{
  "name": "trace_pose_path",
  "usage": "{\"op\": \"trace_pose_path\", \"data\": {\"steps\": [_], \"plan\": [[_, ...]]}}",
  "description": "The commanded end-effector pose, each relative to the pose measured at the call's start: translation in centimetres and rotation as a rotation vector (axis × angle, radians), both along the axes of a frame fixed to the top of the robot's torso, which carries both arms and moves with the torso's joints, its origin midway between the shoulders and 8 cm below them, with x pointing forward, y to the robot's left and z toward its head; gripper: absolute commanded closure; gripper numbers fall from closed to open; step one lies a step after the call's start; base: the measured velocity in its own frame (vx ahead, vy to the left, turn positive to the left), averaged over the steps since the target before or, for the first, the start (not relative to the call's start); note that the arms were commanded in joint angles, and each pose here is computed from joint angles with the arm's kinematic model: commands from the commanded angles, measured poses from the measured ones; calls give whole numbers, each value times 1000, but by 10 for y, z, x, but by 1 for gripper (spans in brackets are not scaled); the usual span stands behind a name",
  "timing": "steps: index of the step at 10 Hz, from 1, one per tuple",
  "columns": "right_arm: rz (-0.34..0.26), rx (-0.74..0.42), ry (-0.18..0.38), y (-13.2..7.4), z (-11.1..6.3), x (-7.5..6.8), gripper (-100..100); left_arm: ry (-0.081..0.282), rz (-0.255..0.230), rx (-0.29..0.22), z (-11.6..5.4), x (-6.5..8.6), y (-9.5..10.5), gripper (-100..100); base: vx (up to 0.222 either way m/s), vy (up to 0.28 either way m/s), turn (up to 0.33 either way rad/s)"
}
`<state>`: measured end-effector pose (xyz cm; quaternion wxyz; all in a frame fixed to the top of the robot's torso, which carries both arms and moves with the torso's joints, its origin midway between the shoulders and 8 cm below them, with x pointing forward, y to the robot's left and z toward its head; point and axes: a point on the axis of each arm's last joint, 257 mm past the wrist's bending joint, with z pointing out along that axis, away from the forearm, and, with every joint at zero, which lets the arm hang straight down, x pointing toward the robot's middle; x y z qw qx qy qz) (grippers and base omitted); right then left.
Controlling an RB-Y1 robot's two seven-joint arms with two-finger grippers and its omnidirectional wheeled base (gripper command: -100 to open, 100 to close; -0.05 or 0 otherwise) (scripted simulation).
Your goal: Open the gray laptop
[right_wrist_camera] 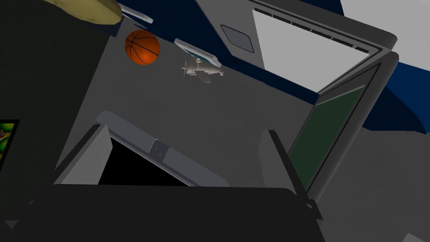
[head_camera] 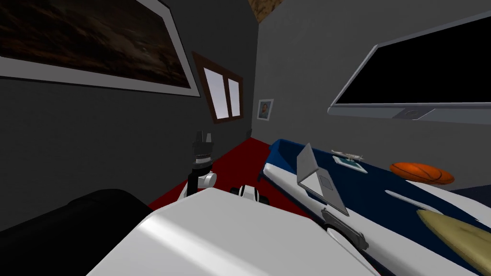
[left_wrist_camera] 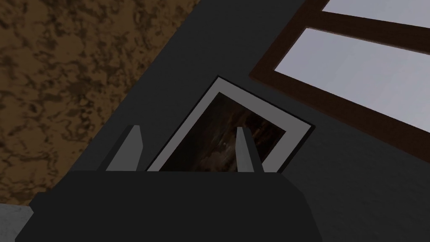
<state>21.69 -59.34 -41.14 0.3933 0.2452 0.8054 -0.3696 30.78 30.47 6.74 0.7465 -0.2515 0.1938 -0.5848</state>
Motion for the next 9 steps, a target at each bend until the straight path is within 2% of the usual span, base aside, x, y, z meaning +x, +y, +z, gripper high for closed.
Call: {"op": "trace_pose_path", "data": {"steps": [1, 2, 4, 5, 9], "plan": [[-30, -143, 71, -35, 16, -18, -100, 0, 0, 0, 0, 0, 0, 0, 79, 118, 346], [-47, -156, 80, -40, 17, -24, -100, 0, 0, 0, 0, 0, 0, 0, 75, 91, 106], [-68, -274, 127, -64, 36, -36, -100, 0, 0, 0, 0, 0, 0, 0, 94, 82, 212], [-79, -284, 136, -68, 36, -41, -100, 0, 0, 0, 0, 0, 0, 0, 74, 54, 113], [-124, -493, 212, -106, 75, -63, -100, 0, 0, 0, 0, 0, 0, 0, 83, 69, 222]]}}
